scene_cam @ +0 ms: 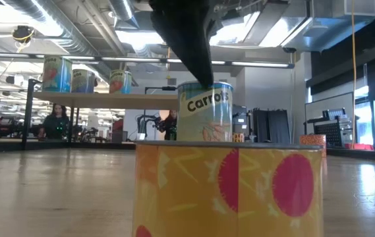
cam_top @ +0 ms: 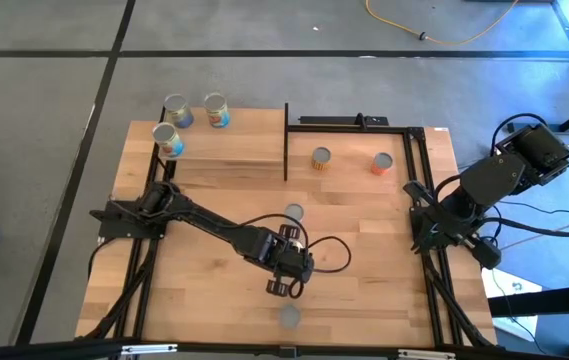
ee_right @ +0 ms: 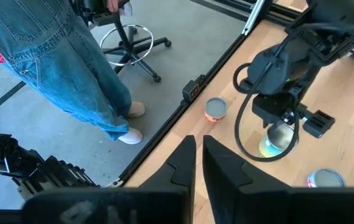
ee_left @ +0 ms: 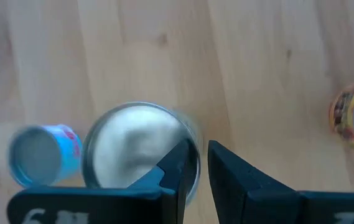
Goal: Pick and place cans onto a shelf
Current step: Put the blue canned carrots on the shelf aligned with the other blue canned tomatoes, then put the yellow canned beans on the shelf
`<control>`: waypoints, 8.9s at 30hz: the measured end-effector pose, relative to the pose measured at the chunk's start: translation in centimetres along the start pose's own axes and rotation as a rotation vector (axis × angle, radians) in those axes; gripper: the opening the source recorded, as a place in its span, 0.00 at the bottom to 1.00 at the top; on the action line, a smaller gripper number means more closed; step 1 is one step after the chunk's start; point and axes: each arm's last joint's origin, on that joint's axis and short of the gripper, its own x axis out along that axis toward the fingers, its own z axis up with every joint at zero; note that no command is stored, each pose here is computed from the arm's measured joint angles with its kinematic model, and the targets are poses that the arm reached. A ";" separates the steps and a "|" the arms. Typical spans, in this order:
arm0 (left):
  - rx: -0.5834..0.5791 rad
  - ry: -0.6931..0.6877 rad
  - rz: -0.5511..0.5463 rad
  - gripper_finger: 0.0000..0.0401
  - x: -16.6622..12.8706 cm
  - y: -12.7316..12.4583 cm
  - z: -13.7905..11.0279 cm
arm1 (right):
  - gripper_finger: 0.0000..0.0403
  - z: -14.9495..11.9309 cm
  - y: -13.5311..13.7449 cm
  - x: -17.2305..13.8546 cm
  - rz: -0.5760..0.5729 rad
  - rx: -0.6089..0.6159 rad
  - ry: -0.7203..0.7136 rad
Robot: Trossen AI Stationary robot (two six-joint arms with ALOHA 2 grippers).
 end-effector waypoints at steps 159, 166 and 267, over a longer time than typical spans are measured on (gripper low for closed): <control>-0.982 0.221 0.436 0.02 -18.1 26.5 -16.0 | 0.08 0.0 -1.9 -0.2 -0.404 0.109 -0.007; -0.998 0.218 0.439 0.08 -18.1 26.5 -16.0 | 0.08 0.0 -1.9 -0.2 -0.404 0.109 -0.008; -0.395 -0.332 -0.024 0.11 -20.9 -1.9 -2.0 | 0.08 -5.6 -5.2 7.3 -0.534 0.522 0.124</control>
